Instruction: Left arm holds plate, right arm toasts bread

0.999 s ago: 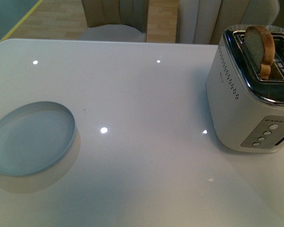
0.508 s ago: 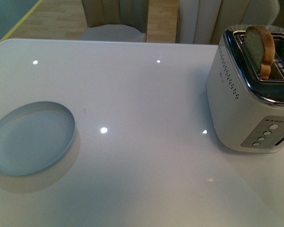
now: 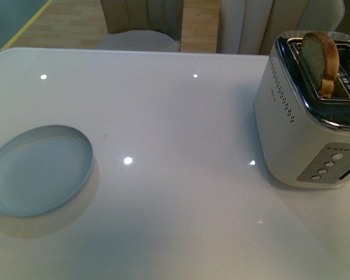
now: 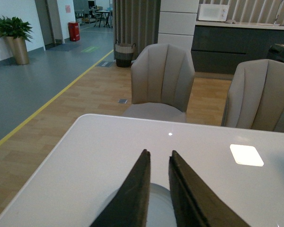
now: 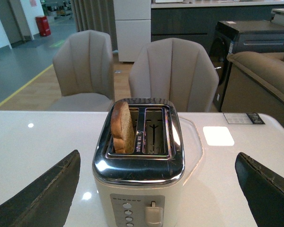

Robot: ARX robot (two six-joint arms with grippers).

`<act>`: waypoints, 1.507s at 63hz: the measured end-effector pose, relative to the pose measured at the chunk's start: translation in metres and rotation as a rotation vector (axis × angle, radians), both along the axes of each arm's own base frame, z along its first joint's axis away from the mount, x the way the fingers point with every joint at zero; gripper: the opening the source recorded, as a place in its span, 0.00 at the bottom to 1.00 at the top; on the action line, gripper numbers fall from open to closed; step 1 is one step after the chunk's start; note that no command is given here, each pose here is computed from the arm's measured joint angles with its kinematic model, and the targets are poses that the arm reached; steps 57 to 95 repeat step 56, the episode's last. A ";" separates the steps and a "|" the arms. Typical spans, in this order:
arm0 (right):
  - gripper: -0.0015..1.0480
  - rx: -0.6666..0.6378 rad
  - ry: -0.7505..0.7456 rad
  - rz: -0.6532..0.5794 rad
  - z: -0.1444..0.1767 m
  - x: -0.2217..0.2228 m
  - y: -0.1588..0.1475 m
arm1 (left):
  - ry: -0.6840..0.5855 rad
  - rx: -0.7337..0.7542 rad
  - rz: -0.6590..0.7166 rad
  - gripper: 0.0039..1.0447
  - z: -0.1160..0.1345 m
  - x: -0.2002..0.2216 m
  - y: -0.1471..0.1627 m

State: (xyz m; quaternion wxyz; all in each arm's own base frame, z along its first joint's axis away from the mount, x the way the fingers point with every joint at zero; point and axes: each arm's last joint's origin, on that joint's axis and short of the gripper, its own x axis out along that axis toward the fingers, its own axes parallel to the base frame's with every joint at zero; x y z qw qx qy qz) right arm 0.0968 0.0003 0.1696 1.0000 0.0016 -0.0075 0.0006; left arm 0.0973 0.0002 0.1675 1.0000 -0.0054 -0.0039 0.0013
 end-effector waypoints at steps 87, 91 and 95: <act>0.92 0.000 0.000 0.000 0.000 0.000 0.000 | 0.000 0.002 0.000 0.93 0.000 0.000 0.000; 0.92 0.000 0.000 0.000 0.000 0.000 0.000 | 0.000 0.002 0.000 0.93 0.000 0.000 0.000; 0.92 0.000 0.000 0.000 0.000 0.000 0.000 | 0.000 0.002 0.000 0.93 0.000 0.000 0.000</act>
